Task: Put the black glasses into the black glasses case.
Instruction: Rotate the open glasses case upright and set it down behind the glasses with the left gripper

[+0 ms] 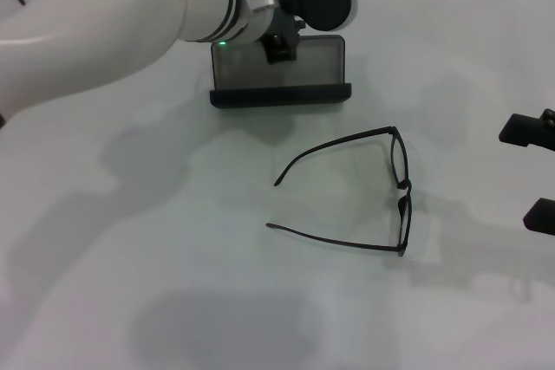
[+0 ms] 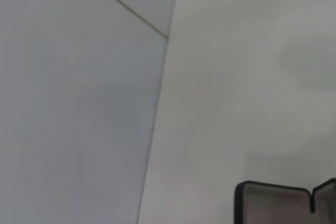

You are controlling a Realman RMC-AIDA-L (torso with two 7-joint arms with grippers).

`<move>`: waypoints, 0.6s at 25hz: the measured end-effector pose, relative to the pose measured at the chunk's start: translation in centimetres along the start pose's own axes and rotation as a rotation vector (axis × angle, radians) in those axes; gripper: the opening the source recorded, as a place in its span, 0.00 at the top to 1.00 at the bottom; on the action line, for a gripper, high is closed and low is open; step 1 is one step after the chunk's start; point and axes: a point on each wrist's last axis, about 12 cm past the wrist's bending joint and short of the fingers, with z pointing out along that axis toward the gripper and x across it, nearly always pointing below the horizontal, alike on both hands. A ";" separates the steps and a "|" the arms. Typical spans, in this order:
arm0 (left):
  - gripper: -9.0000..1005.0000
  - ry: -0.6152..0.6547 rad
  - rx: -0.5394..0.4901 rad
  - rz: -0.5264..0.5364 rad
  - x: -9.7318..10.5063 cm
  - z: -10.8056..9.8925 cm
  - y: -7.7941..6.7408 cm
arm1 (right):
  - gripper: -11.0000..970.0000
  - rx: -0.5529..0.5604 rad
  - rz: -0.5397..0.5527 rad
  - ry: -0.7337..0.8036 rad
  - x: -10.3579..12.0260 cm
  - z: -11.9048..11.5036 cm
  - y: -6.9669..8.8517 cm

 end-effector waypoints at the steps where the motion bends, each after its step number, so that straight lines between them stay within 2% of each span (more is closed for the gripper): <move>1: 0.91 0.006 0.003 0.001 0.2 0.1 0.0 | 0.10 0.001 0.001 0.000 0.0 0.0 0.0; 11: 0.93 0.073 0.067 -0.001 2.0 1.6 -1.5 | 0.10 0.017 0.004 -0.007 0.2 0.0 0.0; 15: 0.93 0.069 0.101 0.005 1.8 1.9 -2.4 | 0.10 0.024 0.007 -0.006 0.4 0.2 -0.1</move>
